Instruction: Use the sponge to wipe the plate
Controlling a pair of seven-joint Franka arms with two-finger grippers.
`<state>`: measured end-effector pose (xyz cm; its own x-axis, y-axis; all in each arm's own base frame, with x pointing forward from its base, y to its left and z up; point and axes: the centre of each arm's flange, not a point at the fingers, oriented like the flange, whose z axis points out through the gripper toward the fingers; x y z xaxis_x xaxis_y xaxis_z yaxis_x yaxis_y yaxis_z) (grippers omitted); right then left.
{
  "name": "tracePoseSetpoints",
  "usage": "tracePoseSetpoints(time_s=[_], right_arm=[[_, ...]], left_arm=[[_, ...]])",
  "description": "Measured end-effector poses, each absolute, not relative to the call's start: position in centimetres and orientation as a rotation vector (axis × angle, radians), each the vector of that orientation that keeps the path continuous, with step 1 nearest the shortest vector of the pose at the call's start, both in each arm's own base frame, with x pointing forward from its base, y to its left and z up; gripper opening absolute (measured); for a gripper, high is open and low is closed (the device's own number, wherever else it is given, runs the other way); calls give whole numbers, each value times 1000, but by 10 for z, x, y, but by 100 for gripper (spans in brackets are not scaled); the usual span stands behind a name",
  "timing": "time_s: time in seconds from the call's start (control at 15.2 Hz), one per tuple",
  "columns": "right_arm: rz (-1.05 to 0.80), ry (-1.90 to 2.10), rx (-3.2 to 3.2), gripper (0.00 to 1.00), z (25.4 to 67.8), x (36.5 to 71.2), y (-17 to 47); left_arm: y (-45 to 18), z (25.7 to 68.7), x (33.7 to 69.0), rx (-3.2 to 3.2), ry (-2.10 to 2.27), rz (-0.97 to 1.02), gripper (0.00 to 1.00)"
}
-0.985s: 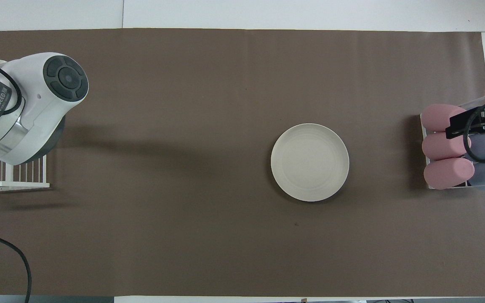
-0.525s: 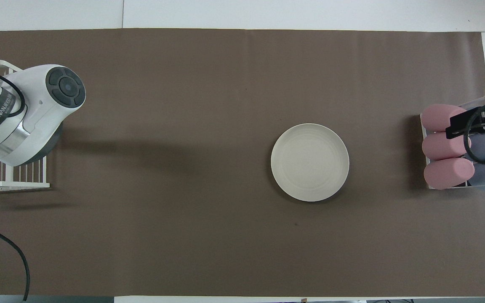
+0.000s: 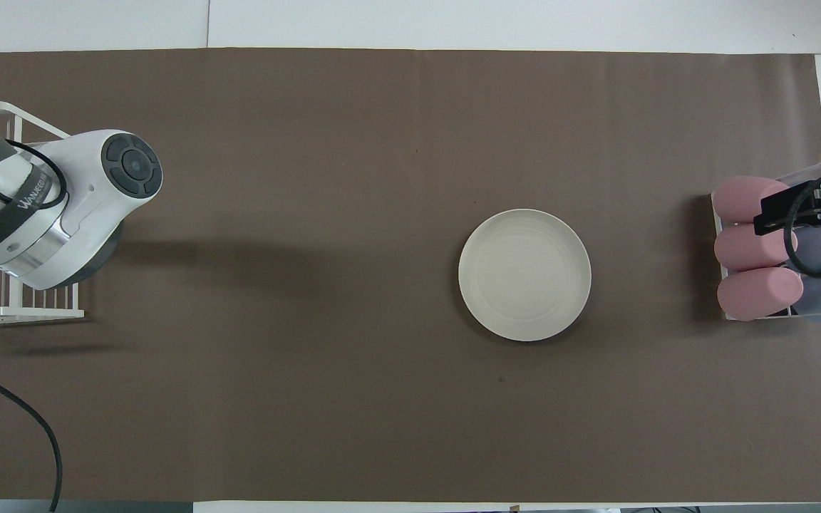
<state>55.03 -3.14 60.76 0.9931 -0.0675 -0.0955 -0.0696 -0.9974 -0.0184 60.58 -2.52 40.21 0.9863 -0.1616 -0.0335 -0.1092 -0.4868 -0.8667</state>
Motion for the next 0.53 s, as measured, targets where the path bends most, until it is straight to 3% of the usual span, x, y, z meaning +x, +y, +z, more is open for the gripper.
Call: tracePoseSetpoints(time_s=[0.13, 0.2, 0.53], right_arm=[[148, 107, -3114, 100, 608, 550, -31], [148, 107, -3114, 100, 608, 550, -31], [148, 107, -3114, 100, 608, 550, -31]], left_arm=[[-28, 402, 607, -2093, 201, -84, 11], [-29, 402, 608, -2098, 206, -93, 19], [-31, 402, 609, -2106, 212, -111, 72]])
